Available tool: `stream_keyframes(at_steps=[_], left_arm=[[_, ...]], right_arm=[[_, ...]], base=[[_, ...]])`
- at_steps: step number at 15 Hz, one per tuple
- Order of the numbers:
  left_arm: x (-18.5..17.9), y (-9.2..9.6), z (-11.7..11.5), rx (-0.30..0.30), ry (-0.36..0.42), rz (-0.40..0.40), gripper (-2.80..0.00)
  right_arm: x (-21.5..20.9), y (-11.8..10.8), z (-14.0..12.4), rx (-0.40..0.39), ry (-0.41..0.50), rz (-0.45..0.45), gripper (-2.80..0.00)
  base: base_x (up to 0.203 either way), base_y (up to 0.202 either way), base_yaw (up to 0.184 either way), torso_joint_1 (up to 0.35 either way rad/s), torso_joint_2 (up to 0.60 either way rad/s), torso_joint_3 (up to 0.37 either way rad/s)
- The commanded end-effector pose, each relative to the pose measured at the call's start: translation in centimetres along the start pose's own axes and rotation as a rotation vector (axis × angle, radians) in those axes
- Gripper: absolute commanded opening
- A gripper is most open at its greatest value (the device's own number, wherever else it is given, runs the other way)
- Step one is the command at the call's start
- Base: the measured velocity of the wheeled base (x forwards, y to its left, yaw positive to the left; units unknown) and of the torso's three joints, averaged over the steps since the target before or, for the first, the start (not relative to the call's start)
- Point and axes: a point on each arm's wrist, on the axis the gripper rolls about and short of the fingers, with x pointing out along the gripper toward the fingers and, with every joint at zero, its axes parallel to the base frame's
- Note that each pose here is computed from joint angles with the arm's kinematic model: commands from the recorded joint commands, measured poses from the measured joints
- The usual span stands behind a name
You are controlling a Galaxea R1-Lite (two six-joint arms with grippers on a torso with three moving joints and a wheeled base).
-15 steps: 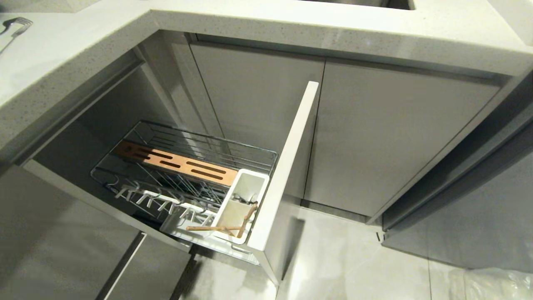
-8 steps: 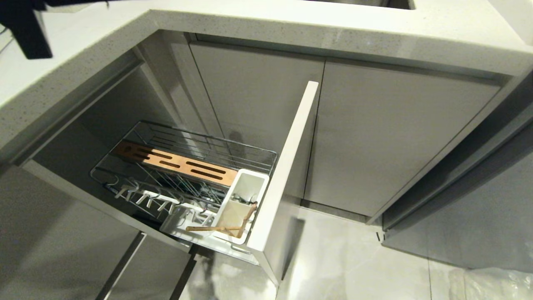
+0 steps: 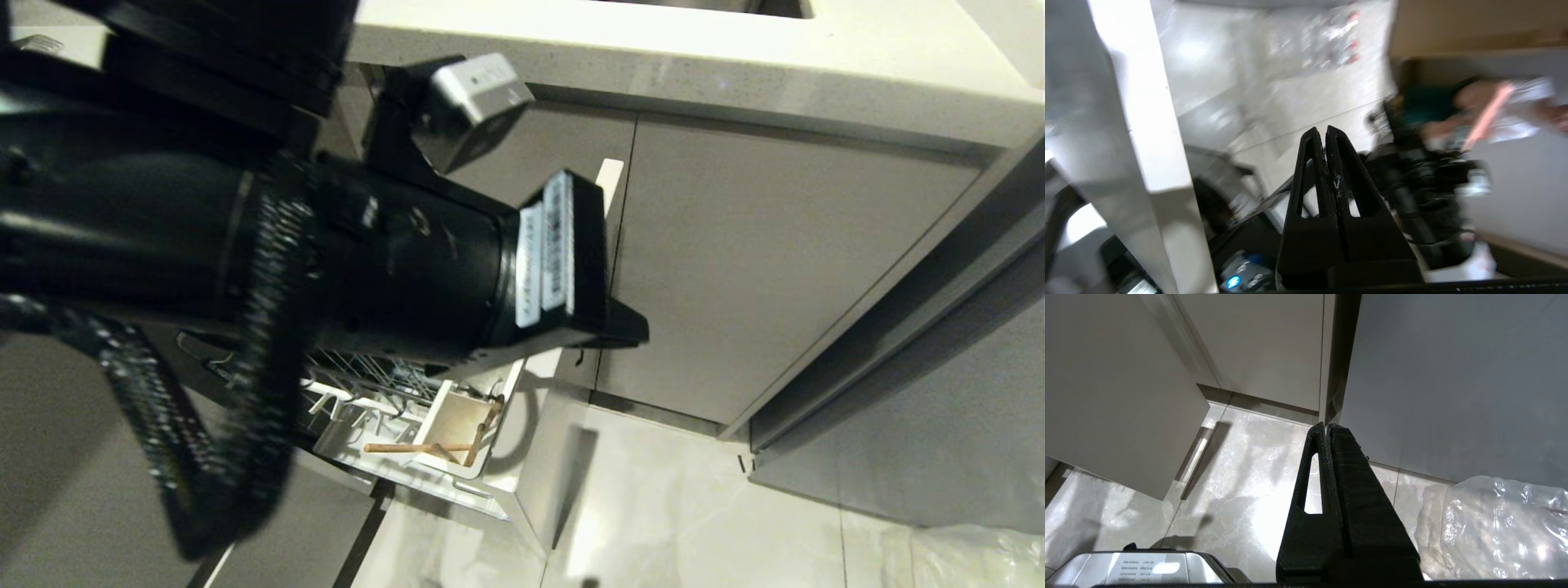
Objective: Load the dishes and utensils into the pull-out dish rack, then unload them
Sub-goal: Close the cupboard
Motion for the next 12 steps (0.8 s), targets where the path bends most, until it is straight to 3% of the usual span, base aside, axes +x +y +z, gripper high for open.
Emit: stream_keyframes(at_steps=[1, 7, 12], left_arm=[[3.4, 0.2, -0.8, 0.008, 0.07, 0.057, -2.8], [4.7, 0.8, -0.2, 0.066, -0.037, 0.426, -2.8], [3.9, 0.7, -0.1, 0.102, -0.143, 0.596, -2.8]], right_arm=[[0.0, 0.0, 0.0, 0.0, 0.0, 0.0, -2.8], [0.0, 0.0, 0.0, 0.0, 0.0, 0.0, -2.8], [0.0, 0.0, 0.0, 0.0, 0.0, 0.0, -2.8]], base=[[0.0, 0.0, 0.0, 0.0, 0.0, 0.0], [0.0, 0.0, 0.0, 0.0, 0.0, 0.0], [0.0, 0.0, 0.0, 0.0, 0.0, 0.0]])
